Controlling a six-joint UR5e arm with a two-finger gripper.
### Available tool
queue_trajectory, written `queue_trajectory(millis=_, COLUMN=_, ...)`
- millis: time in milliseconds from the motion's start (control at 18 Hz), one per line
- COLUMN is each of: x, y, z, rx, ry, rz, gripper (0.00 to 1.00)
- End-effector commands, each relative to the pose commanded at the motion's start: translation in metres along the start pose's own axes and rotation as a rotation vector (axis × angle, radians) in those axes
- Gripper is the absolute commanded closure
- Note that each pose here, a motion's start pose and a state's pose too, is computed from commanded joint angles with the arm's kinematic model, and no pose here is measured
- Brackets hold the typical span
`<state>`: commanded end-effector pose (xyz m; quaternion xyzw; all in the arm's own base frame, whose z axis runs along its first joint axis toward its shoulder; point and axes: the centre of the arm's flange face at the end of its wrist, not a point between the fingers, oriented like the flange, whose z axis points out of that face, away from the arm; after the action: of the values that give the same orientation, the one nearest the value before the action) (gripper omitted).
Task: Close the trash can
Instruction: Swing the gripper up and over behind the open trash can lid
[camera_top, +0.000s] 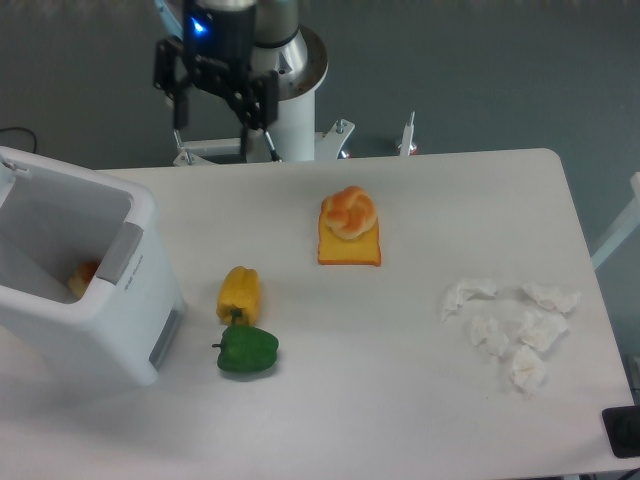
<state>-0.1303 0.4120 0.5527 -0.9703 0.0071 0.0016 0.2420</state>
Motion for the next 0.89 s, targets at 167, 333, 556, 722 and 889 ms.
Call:
queue_trajectory(millis=167, x=0.019, y=-0.008, z=0.000, rx=0.023, ry=0.030, rz=-0.059, gripper=0.00)
queue_trajectory(millis=333, x=0.037, y=-0.014, z=0.001, rx=0.028, ry=0.059, rz=-0.056, gripper=0.00)
queue_trajectory(millis=556, x=0.067, y=-0.023, z=-0.002, rx=0.032, ry=0.089, rz=-0.095, gripper=0.00)
queue_trajectory(millis=722, x=0.087, y=-0.038, z=-0.002, rx=0.041, ry=0.111, rz=-0.100, gripper=0.00)
queue_trajectory(millis=889, x=0.110, y=-0.059, z=0.006, rx=0.043, ry=0.125, rz=-0.097, gripper=0.00)
